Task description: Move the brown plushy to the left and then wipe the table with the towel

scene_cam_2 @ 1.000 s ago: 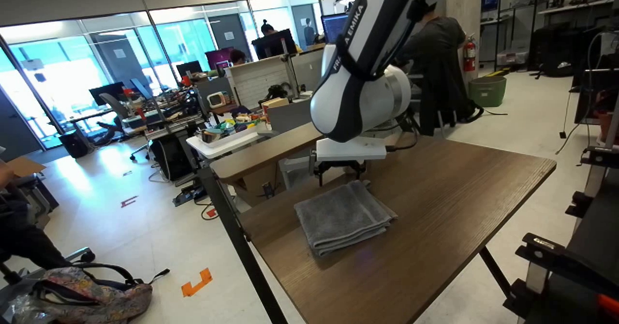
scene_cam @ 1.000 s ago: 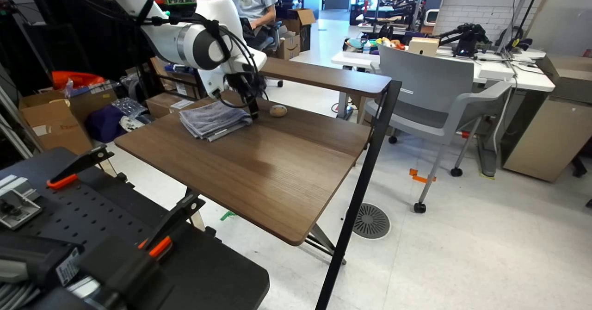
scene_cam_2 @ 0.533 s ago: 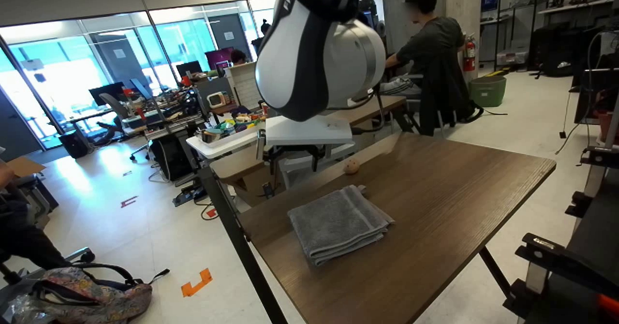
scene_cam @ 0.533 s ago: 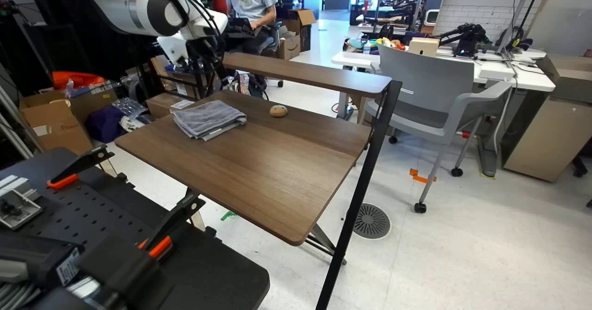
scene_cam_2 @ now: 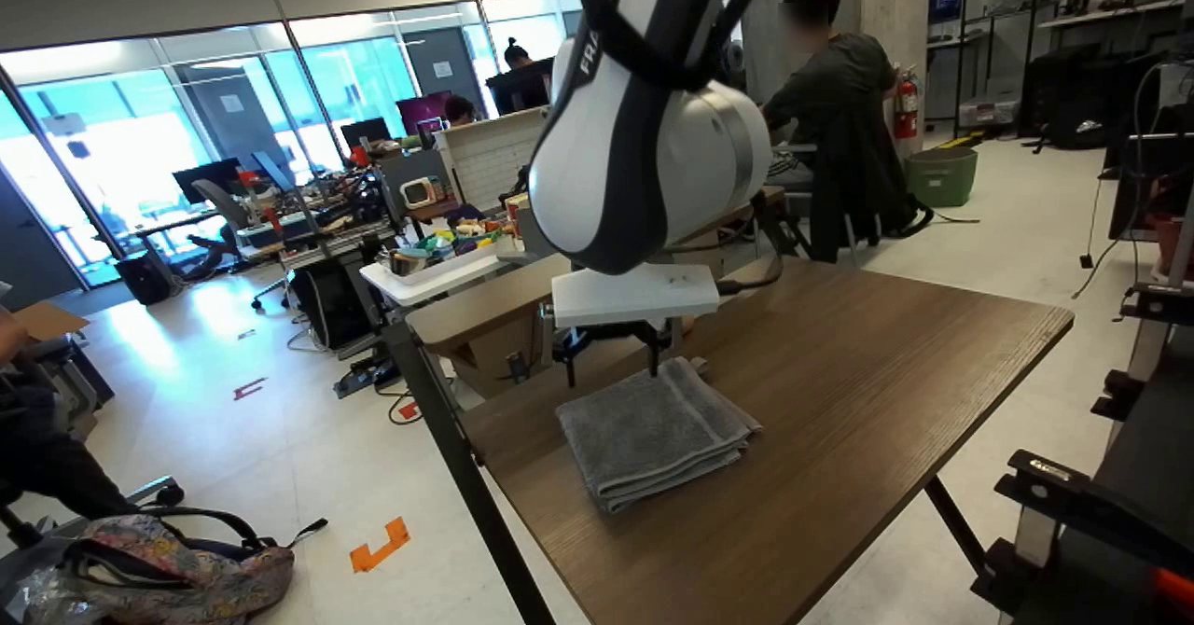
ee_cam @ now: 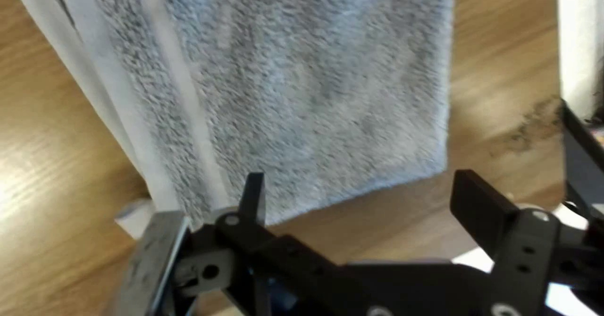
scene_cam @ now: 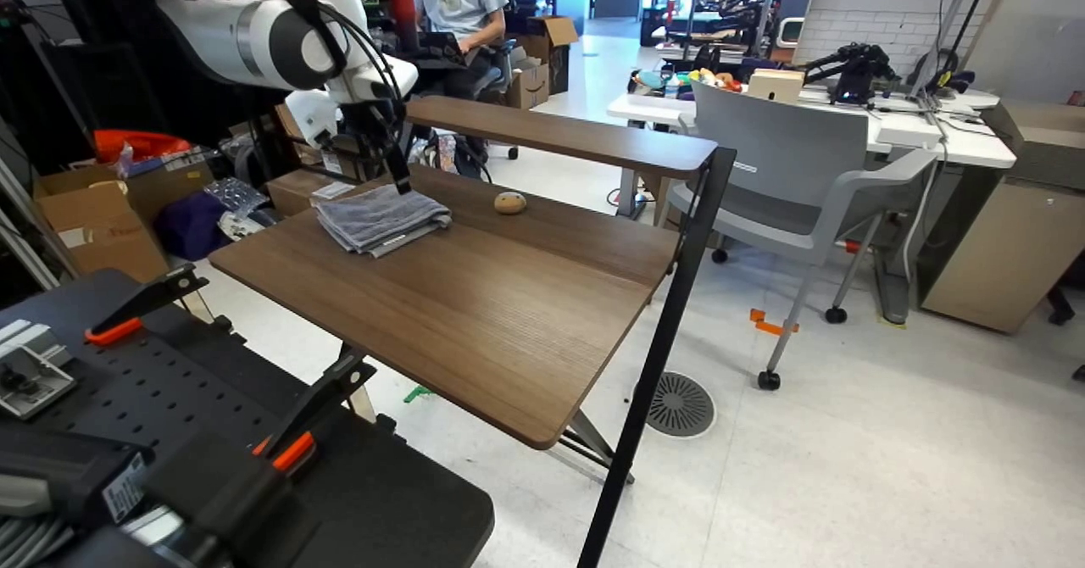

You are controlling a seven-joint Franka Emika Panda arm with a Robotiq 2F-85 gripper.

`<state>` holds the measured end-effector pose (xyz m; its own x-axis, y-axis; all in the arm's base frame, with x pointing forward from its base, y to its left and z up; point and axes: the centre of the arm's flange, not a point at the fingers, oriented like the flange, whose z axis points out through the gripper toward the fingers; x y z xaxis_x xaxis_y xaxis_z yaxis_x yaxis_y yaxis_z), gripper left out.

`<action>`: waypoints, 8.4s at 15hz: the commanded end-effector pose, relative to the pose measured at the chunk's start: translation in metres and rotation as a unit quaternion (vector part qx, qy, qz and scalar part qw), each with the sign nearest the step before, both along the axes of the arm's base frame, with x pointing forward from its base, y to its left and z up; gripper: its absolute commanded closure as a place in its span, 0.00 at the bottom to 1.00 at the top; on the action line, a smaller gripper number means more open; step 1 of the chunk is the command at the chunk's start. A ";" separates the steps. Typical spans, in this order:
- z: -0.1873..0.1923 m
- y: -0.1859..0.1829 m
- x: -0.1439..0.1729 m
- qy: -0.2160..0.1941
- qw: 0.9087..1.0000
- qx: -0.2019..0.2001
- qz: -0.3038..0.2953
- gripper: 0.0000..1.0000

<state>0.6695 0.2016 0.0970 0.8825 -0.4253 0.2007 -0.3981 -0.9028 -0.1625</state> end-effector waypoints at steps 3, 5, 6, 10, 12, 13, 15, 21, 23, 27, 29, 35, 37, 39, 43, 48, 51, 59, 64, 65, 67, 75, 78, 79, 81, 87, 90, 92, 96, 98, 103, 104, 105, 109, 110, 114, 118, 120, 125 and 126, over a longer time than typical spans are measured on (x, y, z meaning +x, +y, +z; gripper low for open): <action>-0.082 -0.003 -0.014 0.114 0.993 0.026 -0.014 0.00; -0.064 -0.010 -0.018 0.080 0.997 0.013 -0.014 0.00; -0.063 -0.010 -0.017 0.079 0.997 0.013 -0.014 0.00; -0.062 -0.010 -0.016 0.078 0.997 0.013 -0.014 0.00; -0.076 -0.012 -0.004 0.063 0.997 0.021 -0.028 0.00; -0.082 -0.013 0.003 0.062 0.997 0.026 -0.042 0.00; -0.099 -0.023 0.033 0.054 0.994 0.043 -0.087 0.00; -0.109 -0.065 0.110 0.005 0.968 0.104 -0.230 0.00; -0.104 -0.061 0.104 0.008 0.967 0.096 -0.238 0.00; -0.090 -0.034 0.054 0.030 0.990 0.061 -0.127 0.00; -0.084 -0.025 0.029 0.040 0.995 0.050 -0.081 0.00; -0.065 -0.040 -0.014 0.099 0.995 -0.013 -0.019 0.00; -0.055 -0.056 -0.032 0.121 0.992 -0.040 -0.007 0.00; -0.046 -0.070 -0.049 0.144 0.987 -0.060 0.022 0.00; -0.057 -0.079 -0.032 0.136 0.989 -0.061 0.009 0.00; -0.062 -0.089 -0.026 0.153 0.985 -0.074 -0.018 0.00; -0.085 -0.115 0.016 0.144 0.981 -0.065 -0.109 0.00; -0.105 -0.248 0.103 0.113 0.938 -0.077 -0.318 0.00; -0.076 -0.280 0.097 0.110 0.894 -0.160 -0.403 0.00; -0.073 -0.276 0.087 0.115 0.892 -0.189 -0.395 0.00; -0.074 -0.260 0.053 0.125 0.905 -0.224 -0.338 0.00; -0.087 -0.218 -0.032 0.136 0.936 -0.290 -0.149 0.00; -0.085 -0.206 -0.059 0.132 0.950 -0.271 -0.082 0.00; -0.090 -0.200 -0.065 0.123 0.957 -0.255 -0.064 0.00; -0.099 -0.187 -0.078 0.098 0.972 -0.210 -0.039 0.00; -0.097 -0.143 -0.131 0.030 0.997 -0.075 -0.007 0.00; -0.100 -0.114 -0.144 0.022 1.000 -0.011 0.011 0.00; -0.110 -0.096 -0.140 0.015 0.999 0.034 0.026 0.00; -0.116 -0.067 -0.111 -0.004 0.990 0.136 0.028 0.00; -0.116 -0.055 -0.094 -0.014 0.982 0.186 0.020 0.00; -0.111 -0.060 -0.062 -0.008 0.983 0.181 -0.032 0.00; -0.106 -0.064 -0.060 -0.003 0.987 0.158 -0.034 0.00; -0.100 -0.067 -0.058 0.000 0.990 0.136 -0.040 0.00; -0.072 -0.098 -0.042 -0.005 0.998 0.042 -0.056 0.00; -0.068 -0.111 -0.040 -0.003 0.998 0.016 -0.060 0.00; -0.053 -0.166 -0.053 0.015 0.994 -0.088 -0.069 0.00; -0.038 -0.200 -0.070 0.055 0.980 -0.178 -0.064 0.00; -0.033 -0.210 -0.078 0.088 0.971 -0.218 -0.053 0.00; -0.034 -0.219 -0.098 0.180 0.936 -0.304 0.001 0.00; -0.035 -0.218 -0.102 0.189 0.932 -0.308 0.016 0.00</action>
